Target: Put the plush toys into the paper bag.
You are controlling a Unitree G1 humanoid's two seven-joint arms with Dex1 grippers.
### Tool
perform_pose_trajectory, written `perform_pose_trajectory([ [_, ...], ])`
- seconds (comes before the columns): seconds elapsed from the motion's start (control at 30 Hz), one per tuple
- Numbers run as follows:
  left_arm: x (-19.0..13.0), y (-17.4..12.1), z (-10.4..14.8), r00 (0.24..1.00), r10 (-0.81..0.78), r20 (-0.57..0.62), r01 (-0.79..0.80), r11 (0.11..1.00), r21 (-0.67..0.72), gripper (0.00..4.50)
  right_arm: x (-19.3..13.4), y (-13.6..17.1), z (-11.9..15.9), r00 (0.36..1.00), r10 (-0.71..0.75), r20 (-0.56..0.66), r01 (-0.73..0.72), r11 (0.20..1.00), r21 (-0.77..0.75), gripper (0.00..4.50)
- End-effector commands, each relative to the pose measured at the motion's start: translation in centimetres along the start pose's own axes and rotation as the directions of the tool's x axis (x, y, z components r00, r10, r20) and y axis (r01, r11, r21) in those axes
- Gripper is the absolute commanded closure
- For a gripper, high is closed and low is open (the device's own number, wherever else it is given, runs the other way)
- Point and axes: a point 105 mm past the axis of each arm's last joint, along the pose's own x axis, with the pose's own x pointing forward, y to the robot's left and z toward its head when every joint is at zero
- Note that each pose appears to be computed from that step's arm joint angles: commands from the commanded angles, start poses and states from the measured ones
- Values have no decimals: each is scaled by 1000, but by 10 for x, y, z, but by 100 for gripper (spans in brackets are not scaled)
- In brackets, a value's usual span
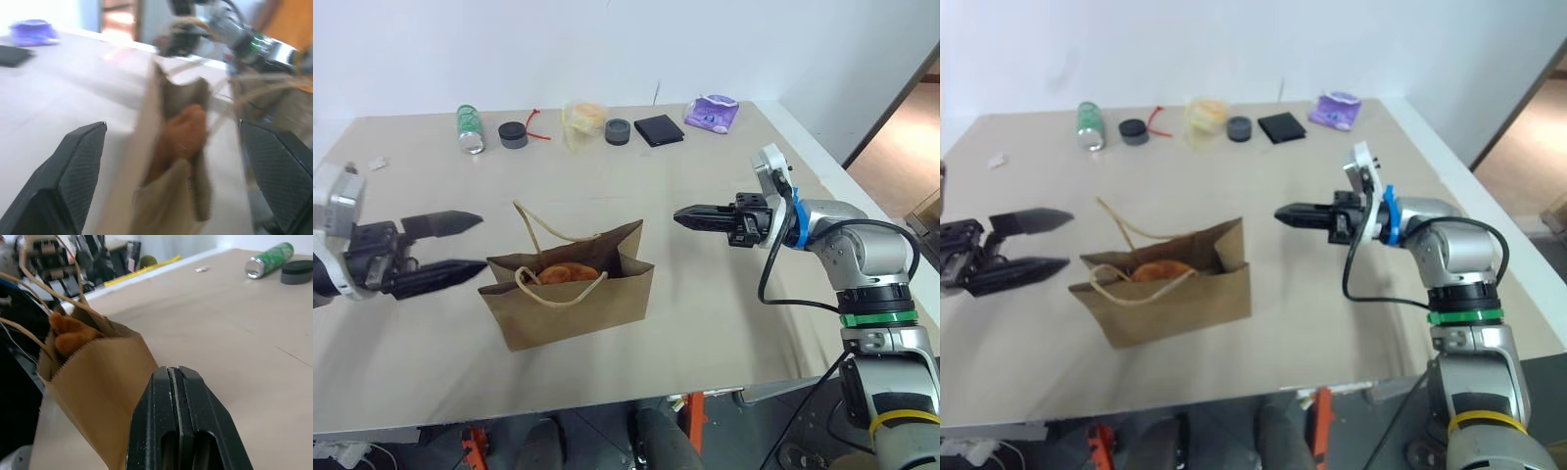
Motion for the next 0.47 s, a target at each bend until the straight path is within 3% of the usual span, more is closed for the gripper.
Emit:
perform_pose_trajectory([
  [0.03, -29, 38, -8, 952, 297, -74, -288, 951, 112, 0, -21, -12, 12, 997, -65, -47, 62, 996, -57, 306],
  [0.13, -41, 58, -37, 886, 425, -188, -398, 903, 163, 0, -33, -22, 8, 989, -109, -105, 101, 992, -73, 183],
  [0.23, -44, 57, -55, 861, 434, -265, -393, 899, 195, 0, -49, -30, 3, 976, -148, -162, 137, 987, -81, 40],
  [0.27, -46, 57, -59, 856, 435, -280, -390, 898, 204, 0, -54, -32, 2, 972, -159, -174, 147, 986, -78, 11],
  [0.47, -46, 50, -61, 873, 382, -303, -344, 923, 174, 0, -72, -38, -7, 951, -195, -240, 178, 980, -88, 11],
])
